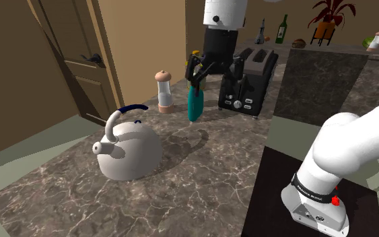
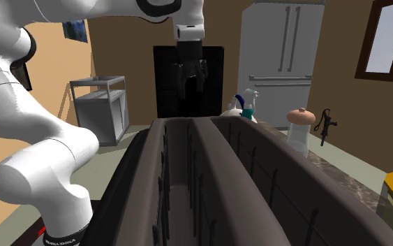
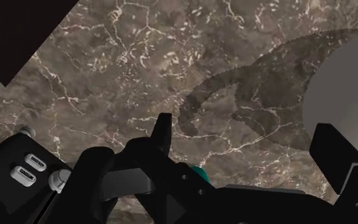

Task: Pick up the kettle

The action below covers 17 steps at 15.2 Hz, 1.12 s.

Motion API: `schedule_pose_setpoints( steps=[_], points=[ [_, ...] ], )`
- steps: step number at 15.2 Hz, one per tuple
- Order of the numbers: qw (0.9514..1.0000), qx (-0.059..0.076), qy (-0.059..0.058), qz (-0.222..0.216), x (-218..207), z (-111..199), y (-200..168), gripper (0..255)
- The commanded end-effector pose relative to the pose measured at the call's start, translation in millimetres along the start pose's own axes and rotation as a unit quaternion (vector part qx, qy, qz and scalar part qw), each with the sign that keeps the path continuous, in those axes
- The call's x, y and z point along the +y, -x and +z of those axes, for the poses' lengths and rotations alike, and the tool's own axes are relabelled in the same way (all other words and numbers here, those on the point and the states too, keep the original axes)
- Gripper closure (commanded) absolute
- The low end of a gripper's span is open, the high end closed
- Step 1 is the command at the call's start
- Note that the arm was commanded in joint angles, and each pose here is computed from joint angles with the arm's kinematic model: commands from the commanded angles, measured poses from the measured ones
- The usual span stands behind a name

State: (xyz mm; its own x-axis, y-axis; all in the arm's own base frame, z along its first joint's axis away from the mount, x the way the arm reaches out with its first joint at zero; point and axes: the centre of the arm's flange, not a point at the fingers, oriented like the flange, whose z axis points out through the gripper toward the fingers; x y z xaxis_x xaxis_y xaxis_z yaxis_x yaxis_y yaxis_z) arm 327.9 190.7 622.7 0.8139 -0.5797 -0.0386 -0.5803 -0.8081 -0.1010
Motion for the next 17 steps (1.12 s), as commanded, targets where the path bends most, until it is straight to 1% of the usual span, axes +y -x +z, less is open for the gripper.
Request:
schedule_pose_setpoints(
  steps=[1, 3, 5, 7, 9, 11, 13, 15, 17],
  points=[
    [0.999, 0.006, 0.001, 0.045, -27, 4, 8, 0],
    [0.9963, 0.012, 0.003, 0.085, -54, 6, 11, 0],
    [0.9919, 0.018, 0.005, 0.126, -81, 8, 11, 0],
    [0.9858, 0.024, 0.007, 0.166, -108, 10, 10, 0],
    [0.978, 0.03, 0.008, 0.206, -135, 12, 6, 0],
    [0.9686, 0.036, 0.01, 0.246, -162, 14, 0, 0],
    [0.9575, 0.042, 0.012, 0.285, -188, 16, -8, 0],
    [0.9447, 0.048, 0.014, 0.324, -213, 19, -19, 0],
    [0.9304, 0.054, 0.015, 0.362, -237, 21, -31, 0]
  ],
)
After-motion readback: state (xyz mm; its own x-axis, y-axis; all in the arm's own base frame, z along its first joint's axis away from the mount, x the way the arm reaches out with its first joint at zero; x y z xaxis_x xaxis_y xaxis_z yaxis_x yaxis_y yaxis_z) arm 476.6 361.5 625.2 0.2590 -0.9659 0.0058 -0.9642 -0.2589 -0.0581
